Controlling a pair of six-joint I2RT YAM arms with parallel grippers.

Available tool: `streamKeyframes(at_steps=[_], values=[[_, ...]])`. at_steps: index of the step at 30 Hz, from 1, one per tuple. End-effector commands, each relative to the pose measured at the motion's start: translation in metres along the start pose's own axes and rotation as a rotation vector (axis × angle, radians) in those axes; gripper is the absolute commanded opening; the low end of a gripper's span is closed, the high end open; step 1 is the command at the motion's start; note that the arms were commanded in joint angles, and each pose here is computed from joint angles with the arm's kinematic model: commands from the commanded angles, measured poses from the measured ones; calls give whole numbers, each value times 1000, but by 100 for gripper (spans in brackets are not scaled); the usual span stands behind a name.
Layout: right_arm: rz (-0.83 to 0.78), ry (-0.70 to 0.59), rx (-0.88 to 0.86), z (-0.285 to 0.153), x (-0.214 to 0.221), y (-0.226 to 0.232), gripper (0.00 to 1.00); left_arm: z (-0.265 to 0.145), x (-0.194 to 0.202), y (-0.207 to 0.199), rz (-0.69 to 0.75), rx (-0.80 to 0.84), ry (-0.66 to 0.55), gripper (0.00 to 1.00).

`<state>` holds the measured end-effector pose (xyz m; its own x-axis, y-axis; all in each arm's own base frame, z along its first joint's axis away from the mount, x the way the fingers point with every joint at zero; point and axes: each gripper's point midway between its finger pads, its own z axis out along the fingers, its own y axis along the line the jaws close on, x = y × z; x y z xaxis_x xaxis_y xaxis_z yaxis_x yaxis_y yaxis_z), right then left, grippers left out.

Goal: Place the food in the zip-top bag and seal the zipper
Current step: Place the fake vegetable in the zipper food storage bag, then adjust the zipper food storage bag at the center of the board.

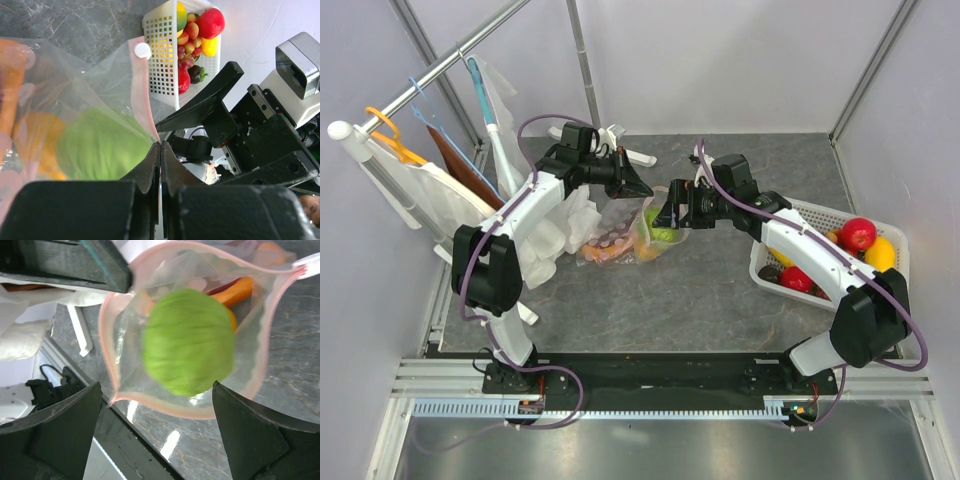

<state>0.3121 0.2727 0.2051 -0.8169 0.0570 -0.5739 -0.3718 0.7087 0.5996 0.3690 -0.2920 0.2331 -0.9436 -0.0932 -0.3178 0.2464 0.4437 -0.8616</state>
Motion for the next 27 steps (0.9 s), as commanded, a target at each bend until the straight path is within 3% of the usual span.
streamKeyframes(at_steps=[1,8,13,18,24,27], values=[[-56,-49,-116,-11,-22,34,98,-18,-4,-45,72,103,-26,2],[-160,-128,-107,-52,-54,38,98,-25,-1,-53,80,131,-19,2],[-249,-118,16,-102,-67,-11,98,-27,7,-52,82,135,-6,2],[-331,46,292,-159,-40,-95,98,-30,10,-51,90,130,-3,2],[-260,241,412,-226,6,-175,96,-29,11,-50,88,125,-2,2],[-181,426,430,-238,52,-201,94,-29,12,-49,92,120,-5,2]])
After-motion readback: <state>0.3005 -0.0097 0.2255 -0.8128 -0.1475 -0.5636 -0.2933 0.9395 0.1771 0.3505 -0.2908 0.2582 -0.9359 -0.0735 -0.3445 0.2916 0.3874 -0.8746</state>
